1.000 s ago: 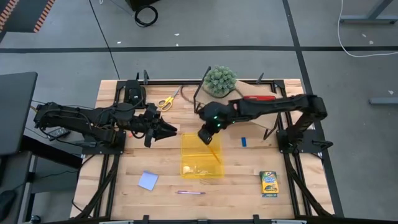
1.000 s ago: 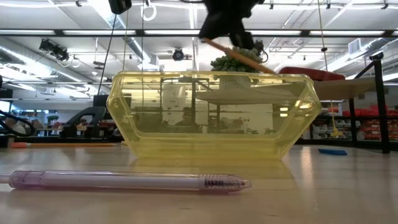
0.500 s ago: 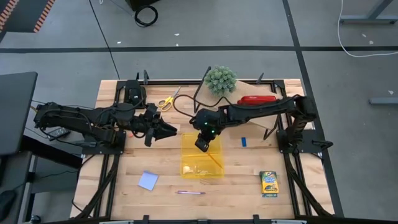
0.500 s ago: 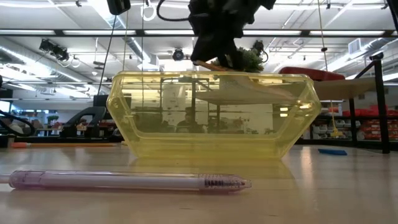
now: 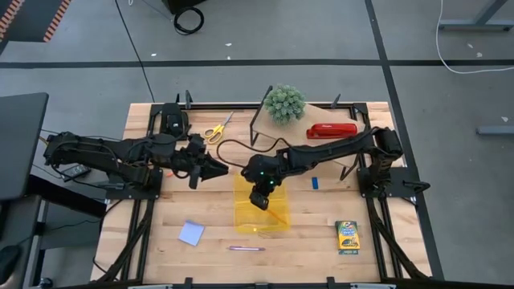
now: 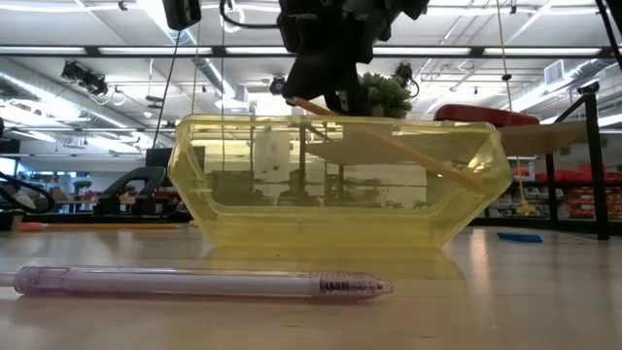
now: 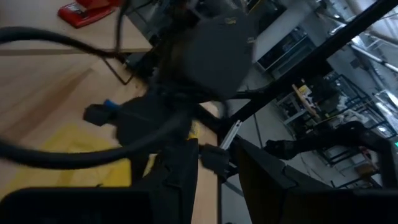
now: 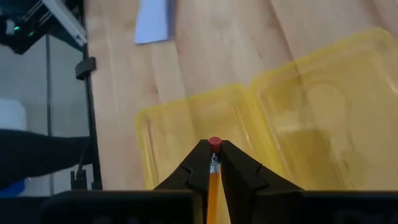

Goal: Pack school essentials
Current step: Put the right pencil into the supply box, then put the pen into the supply box

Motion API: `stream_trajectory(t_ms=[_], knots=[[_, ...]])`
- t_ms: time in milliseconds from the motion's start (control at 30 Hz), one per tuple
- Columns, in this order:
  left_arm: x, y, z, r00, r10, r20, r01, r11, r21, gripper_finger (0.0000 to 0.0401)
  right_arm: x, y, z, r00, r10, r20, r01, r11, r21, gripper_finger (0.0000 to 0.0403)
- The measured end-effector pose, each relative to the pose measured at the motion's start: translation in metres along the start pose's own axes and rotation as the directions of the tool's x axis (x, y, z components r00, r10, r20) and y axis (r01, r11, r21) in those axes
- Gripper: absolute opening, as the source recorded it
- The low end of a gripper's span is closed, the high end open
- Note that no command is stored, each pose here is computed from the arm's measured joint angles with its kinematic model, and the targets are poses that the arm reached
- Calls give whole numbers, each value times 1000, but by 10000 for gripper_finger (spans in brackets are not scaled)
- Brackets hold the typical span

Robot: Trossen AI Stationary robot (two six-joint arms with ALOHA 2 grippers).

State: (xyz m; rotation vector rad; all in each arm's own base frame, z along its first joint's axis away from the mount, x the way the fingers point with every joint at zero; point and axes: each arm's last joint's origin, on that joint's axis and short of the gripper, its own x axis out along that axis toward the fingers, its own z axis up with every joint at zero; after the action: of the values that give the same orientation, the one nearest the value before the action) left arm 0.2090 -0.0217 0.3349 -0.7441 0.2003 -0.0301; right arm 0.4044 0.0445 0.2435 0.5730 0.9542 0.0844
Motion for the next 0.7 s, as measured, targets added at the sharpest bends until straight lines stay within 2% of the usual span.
stream_trajectory(t_ms=[200, 433, 700], knots=[[0, 2, -2, 999, 25, -24, -25, 1000, 1, 117, 2, 7, -4, 1000, 7, -8, -7, 999, -34, 87], [0, 3, -3, 999, 32, -31, -32, 999, 5, 116, 4, 15, -9, 999, -37, 13, 38, 998, -55, 147], [0, 3, -3, 999, 32, -30, -32, 999, 6, 115, 2, 12, -7, 999, -46, 22, 46, 999, 29, 160]])
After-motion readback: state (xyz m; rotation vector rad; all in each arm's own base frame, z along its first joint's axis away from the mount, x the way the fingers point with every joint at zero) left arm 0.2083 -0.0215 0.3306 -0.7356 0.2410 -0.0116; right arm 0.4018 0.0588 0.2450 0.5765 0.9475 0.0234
